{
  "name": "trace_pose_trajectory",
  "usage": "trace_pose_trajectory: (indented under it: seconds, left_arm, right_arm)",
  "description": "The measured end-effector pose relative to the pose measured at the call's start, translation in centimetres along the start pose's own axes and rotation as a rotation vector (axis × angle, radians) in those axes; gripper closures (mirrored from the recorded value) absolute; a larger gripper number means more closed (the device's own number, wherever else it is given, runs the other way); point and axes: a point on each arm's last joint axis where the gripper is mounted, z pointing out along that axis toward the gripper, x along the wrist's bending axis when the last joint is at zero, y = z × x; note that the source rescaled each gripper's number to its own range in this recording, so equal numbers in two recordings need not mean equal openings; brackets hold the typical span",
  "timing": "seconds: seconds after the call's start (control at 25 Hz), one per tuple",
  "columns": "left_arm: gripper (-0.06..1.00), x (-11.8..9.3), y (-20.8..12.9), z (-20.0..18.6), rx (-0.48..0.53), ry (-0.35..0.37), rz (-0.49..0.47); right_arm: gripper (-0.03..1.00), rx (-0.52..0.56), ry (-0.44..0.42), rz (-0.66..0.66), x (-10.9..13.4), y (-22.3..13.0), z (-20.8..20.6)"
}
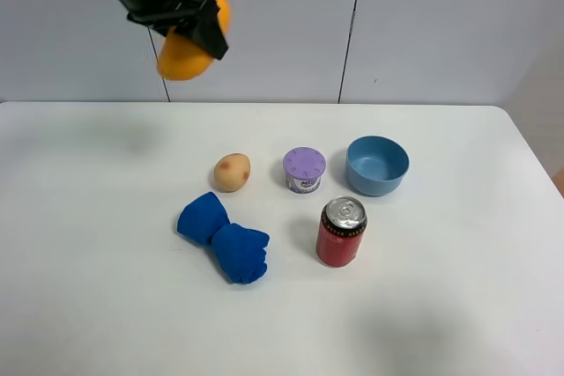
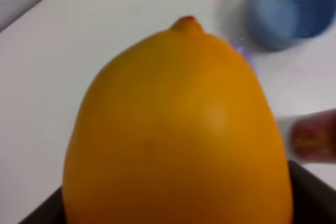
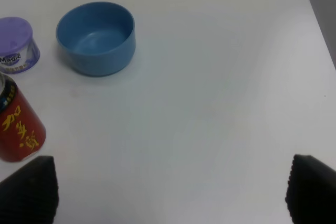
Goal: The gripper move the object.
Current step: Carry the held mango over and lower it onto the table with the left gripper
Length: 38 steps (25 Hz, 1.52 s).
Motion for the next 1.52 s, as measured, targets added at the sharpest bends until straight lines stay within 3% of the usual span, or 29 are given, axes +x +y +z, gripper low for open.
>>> trace_pose_trajectory:
  seconds: [0.16, 0.4, 0.52, 0.68, 0.88, 1.12, 1.52]
  left_arm:
    - [0.93, -7.0, 1.9, -0.8, -0.039, -0.096, 0.101]
    - [0.93, -17.4, 1.3, -0.4, -0.012, -0.251, 0.24]
    - [0.93, -21.6, 0.7, 0.2, -0.018, -0.311, 0.295]
    - [0.93, -25.5, 0.0, 1.8, -0.032, -0.362, 0.337]
    - [0.93, -28.4, -0.9, 5.0, -0.01, -0.386, 0.365]
    - [0.93, -29.7, -1.5, 10.4, -0.006, -0.375, 0.357]
    - [0.93, -30.3, -1.0, 16.4, -0.181, -0.344, 0.313]
  right_arm:
    - [-0.03, 0.0, 0.0, 0.0, 0.0, 0.0, 0.0]
    - [-0.03, 0.0, 0.0, 0.0, 0.0, 0.0, 0.0]
    - [-0.03, 0.0, 0.0, 0.0, 0.0, 0.0, 0.0]
    - [-0.03, 0.0, 0.0, 0.0, 0.0, 0.0, 0.0]
    - [-0.03, 0.0, 0.0, 0.0, 0.0, 0.0, 0.0]
    - [-0.03, 0.0, 0.0, 0.0, 0.0, 0.0, 0.0]
    - [-0.03, 0.0, 0.0, 0.0, 0.0, 0.0, 0.0]
